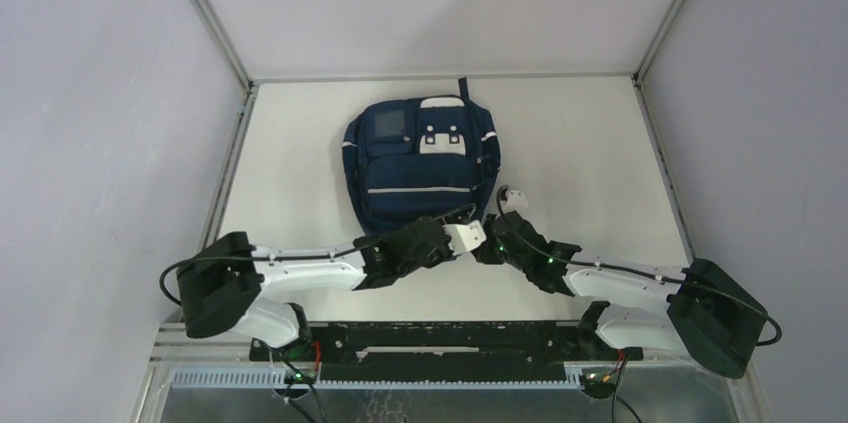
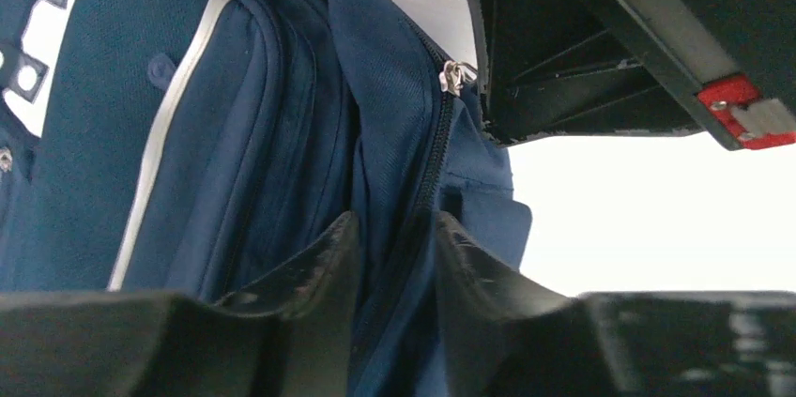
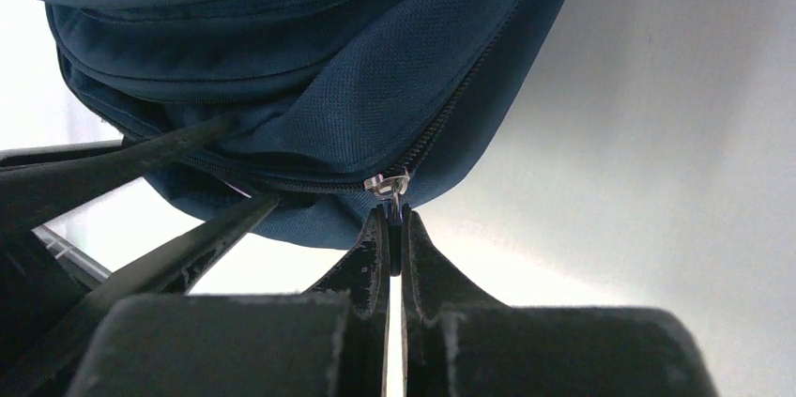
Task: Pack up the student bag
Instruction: Zip the student bag at the center of the board.
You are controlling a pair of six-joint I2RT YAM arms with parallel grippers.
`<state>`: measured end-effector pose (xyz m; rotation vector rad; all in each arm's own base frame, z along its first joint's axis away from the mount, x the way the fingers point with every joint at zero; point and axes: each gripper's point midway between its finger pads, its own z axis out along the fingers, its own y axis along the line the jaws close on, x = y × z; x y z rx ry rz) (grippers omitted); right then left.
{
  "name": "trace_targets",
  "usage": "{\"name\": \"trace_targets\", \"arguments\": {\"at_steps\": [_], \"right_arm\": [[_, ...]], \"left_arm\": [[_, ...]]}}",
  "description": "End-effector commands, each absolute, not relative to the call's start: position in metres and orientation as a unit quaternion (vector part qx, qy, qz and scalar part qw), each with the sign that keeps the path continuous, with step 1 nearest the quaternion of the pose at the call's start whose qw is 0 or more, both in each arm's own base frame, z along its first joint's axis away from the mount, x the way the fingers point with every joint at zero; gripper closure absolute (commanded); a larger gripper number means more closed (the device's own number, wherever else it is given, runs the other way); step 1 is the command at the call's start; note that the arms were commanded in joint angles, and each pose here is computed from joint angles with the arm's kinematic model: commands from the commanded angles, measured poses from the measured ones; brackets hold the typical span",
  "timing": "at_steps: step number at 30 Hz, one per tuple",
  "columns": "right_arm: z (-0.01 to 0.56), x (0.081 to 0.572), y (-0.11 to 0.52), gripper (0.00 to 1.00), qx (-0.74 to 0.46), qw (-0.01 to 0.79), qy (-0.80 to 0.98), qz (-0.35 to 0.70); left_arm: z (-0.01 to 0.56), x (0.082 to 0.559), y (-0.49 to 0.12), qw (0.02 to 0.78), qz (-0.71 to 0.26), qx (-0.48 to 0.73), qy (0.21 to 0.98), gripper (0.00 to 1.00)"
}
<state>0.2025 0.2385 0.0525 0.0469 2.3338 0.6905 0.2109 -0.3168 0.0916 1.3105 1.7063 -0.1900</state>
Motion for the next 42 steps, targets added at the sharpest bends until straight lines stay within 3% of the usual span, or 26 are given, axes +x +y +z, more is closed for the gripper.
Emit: {"name": "trace_targets", "arguments": {"at_steps": [1, 3, 4, 20, 39, 40, 42], "right_arm": [[0.048, 0.202, 0.227, 1.00, 0.026, 0.350, 0.903, 0.249], [0.046, 0.201, 0.225, 1.00, 0.026, 0.348, 0.904, 0.245], [0.044, 0.200, 0.224, 1.00, 0.026, 0.348, 0.905, 0.243], [0.046, 0.224, 0.192, 1.00, 0.047, 0.369, 0.904, 0.212], [0.043, 0.311, 0.148, 1.00, 0.106, 0.379, 0.898, 0.196], [0.045, 0.310, 0.149, 1.00, 0.107, 0.378, 0.898, 0.200], [0.050, 0.306, 0.148, 0.80, 0.109, 0.376, 0.898, 0.202]], "left_arm": [[0.113, 0.224, -0.337, 0.507, -0.090, 0.512, 0.687, 0.77], [0.112, 0.224, -0.334, 0.502, -0.090, 0.512, 0.691, 0.97], [0.113, 0.223, -0.331, 0.502, -0.090, 0.512, 0.691, 1.00], [0.153, 0.192, -0.242, 0.564, -0.123, 0.414, 0.704, 1.00], [0.202, 0.171, -0.219, 0.579, -0.179, 0.377, 0.700, 1.00], [0.204, 0.172, -0.221, 0.580, -0.182, 0.370, 0.703, 0.90], [0.213, 0.174, -0.228, 0.581, -0.197, 0.351, 0.707, 0.49]]}}
